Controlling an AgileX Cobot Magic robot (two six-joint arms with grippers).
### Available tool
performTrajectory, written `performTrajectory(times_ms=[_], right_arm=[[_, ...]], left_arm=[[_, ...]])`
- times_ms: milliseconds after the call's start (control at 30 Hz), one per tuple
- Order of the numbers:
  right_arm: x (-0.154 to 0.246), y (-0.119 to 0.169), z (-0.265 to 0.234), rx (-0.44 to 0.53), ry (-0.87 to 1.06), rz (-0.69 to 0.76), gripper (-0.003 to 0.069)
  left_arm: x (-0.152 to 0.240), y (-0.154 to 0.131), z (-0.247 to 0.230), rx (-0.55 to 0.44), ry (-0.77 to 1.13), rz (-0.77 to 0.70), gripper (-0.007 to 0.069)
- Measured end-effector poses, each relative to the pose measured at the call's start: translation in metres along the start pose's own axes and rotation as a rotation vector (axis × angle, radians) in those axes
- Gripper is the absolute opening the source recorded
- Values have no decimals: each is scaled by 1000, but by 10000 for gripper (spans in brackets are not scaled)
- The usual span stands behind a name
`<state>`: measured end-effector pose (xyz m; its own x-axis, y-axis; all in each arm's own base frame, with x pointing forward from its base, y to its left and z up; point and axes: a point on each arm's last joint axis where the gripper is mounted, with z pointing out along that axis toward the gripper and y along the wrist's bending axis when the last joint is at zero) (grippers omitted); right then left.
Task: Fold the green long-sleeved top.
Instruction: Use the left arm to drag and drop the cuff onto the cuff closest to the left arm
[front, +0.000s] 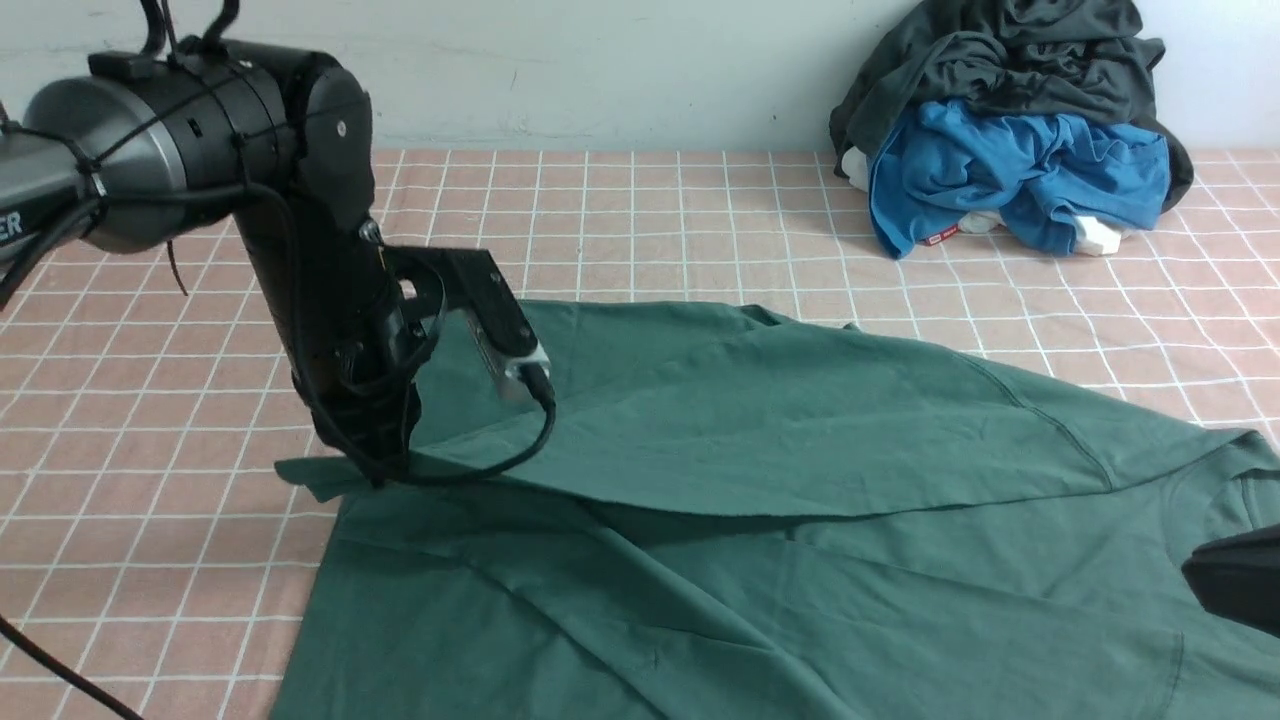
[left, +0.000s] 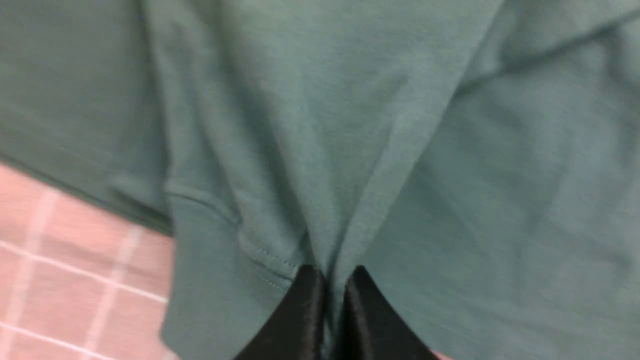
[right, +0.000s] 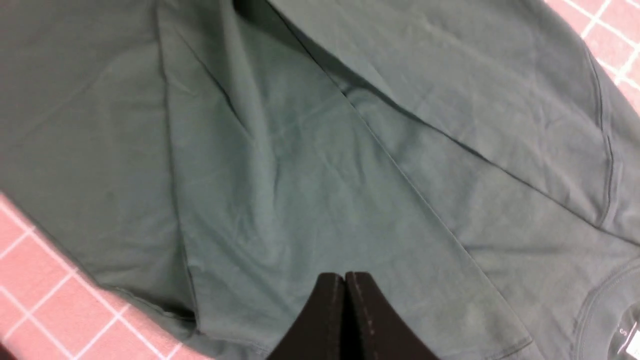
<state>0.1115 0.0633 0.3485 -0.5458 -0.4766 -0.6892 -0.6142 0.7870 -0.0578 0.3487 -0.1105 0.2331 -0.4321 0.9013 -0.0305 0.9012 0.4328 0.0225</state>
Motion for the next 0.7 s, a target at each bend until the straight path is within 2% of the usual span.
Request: performTrajectory(times_ms=[267, 700], right_arm=[[7, 10, -11, -42, 1, -50, -14], [9, 11, -12, -51, 20, -55, -14]], left_arm=[[-3, -34, 24, 68, 81, -12, 16], [-12, -47, 26, 166, 7, -74, 16]])
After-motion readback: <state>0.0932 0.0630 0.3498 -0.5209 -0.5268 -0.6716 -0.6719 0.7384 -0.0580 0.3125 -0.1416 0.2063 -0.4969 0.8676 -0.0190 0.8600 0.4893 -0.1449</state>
